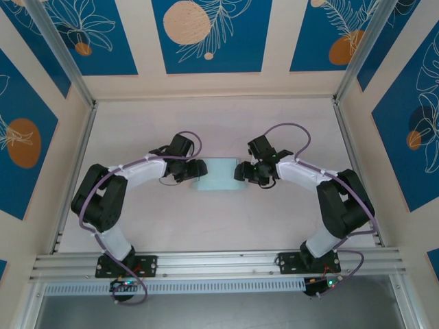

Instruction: Fold the paper box

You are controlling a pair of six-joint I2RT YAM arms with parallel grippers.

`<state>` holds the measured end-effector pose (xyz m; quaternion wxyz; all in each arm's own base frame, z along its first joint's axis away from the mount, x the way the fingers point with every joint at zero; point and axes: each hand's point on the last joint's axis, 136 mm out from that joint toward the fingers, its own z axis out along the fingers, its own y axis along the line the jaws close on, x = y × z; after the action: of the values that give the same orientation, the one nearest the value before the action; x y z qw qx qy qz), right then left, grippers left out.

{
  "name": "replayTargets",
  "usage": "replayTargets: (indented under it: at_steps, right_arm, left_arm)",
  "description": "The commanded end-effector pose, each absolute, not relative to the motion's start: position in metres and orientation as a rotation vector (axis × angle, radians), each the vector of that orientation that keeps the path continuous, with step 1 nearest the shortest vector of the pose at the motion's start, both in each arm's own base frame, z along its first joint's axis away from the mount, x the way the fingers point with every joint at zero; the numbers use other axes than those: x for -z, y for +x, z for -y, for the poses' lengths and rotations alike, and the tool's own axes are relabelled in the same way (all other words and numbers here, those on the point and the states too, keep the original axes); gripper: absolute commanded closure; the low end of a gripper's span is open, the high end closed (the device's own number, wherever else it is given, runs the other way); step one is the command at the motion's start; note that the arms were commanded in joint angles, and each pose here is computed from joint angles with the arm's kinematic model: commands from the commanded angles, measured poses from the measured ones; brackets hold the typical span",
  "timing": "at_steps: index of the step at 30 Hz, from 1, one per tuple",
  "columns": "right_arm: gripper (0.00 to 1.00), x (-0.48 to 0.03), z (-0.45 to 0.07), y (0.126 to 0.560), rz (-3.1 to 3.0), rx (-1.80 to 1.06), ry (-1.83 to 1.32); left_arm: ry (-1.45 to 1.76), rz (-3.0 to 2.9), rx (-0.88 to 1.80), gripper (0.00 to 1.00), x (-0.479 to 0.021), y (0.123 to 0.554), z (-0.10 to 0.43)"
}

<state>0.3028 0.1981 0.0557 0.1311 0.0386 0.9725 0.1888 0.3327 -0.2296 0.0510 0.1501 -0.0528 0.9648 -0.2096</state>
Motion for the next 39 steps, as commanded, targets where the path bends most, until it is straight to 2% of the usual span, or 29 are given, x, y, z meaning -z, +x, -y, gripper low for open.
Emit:
replayTargets:
  at_steps: [1,10,15,20,28,36,39]
  right_arm:
    - [0.38,-0.052,-0.206,0.301,-2.832,-0.597,0.096]
    - [0.37,-0.077,-0.213,0.308,-2.78,-0.597,0.048]
    - [0.36,-0.087,-0.213,0.315,-2.766,-0.564,0.044]
    - [0.38,-0.081,-0.222,0.323,-2.789,-0.588,0.044]
    - [0.59,-0.059,-0.224,0.323,-2.863,-0.591,0.067]
    - [0.72,-0.028,-0.216,0.311,-2.962,-0.553,0.109]
    - [0.73,-0.017,-0.214,0.304,-2.996,-0.545,0.12]
  left_arm:
    - [-0.181,-2.855,0.534,0.34,-0.024,0.317,0.221]
    - [-0.194,-2.88,0.469,0.45,-0.009,0.314,0.214]
    - [-0.211,-2.898,0.428,0.54,0.0,0.312,0.209]
    - [-0.216,-2.905,0.412,0.55,0.003,0.311,0.207]
    - [-0.24,-2.894,0.447,0.56,0.005,0.309,0.209]
    - [-0.278,-2.909,0.446,0.58,0.017,0.303,0.206]
    - [-0.289,-2.914,0.449,0.6,0.02,0.301,0.205]
